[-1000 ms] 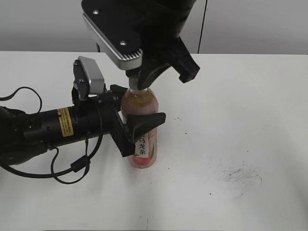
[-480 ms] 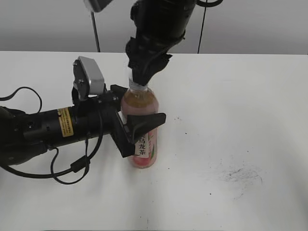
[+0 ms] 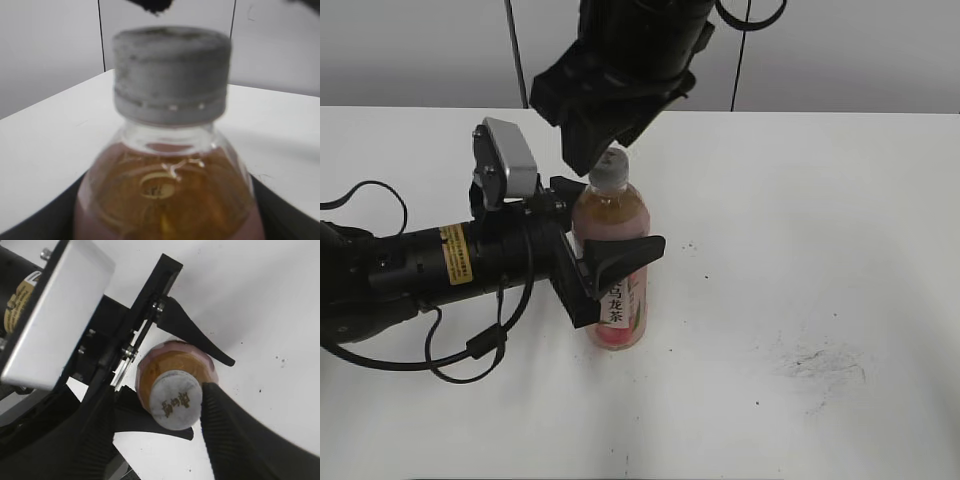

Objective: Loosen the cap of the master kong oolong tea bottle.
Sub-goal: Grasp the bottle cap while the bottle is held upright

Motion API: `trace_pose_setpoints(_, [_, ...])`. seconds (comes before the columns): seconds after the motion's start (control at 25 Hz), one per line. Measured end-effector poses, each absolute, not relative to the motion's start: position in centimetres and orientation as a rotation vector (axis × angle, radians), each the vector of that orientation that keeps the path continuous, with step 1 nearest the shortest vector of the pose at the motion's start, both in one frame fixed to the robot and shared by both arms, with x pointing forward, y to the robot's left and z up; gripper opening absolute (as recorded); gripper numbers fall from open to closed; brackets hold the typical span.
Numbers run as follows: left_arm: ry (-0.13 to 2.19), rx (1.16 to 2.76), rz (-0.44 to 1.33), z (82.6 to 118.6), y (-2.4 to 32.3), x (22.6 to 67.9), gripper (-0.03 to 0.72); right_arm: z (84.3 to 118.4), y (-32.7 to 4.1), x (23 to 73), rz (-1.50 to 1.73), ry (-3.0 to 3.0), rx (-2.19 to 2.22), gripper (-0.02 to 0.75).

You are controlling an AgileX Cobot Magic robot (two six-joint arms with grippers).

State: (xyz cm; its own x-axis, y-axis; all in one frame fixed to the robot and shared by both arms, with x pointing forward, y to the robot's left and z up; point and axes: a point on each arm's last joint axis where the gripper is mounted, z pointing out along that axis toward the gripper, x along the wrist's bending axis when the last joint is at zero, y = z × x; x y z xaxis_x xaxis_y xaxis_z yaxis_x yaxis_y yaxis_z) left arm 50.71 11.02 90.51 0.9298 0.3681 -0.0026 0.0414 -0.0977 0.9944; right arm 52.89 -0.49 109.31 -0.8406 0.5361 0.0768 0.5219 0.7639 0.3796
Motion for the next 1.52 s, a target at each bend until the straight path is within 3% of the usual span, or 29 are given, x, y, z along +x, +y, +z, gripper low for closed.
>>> trace_pose_setpoints(0.48, [0.318, 1.655, 0.282, 90.5, 11.0, 50.7, 0.446, 107.6, -0.3, 53.7, 0.525, 2.900, 0.945, 0.413])
trace_pose_setpoints(0.6, [0.318, 1.655, 0.282, 90.5, 11.0, 50.7, 0.446, 107.3, -0.3, 53.9, 0.504, 2.896, 0.939, 0.355])
trace_pose_setpoints(0.68, [0.319, 1.655, 0.282, 90.5, 11.0, 50.7, 0.446, 107.3, -0.3, 53.8, 0.504, 2.904, 0.911, 0.276])
trace_pose_setpoints(0.84, [0.320, 1.655, 0.283, 90.5, 11.0, 50.7, 0.446, 107.3, -0.2, 53.8, 0.496, 2.922, 0.805, 0.275])
trace_pose_setpoints(1.52, [0.312, 1.656, 0.283, 90.5, 11.0, 50.7, 0.446, 107.3, -0.2, 53.7, 0.379, 2.813, -0.736, 0.277])
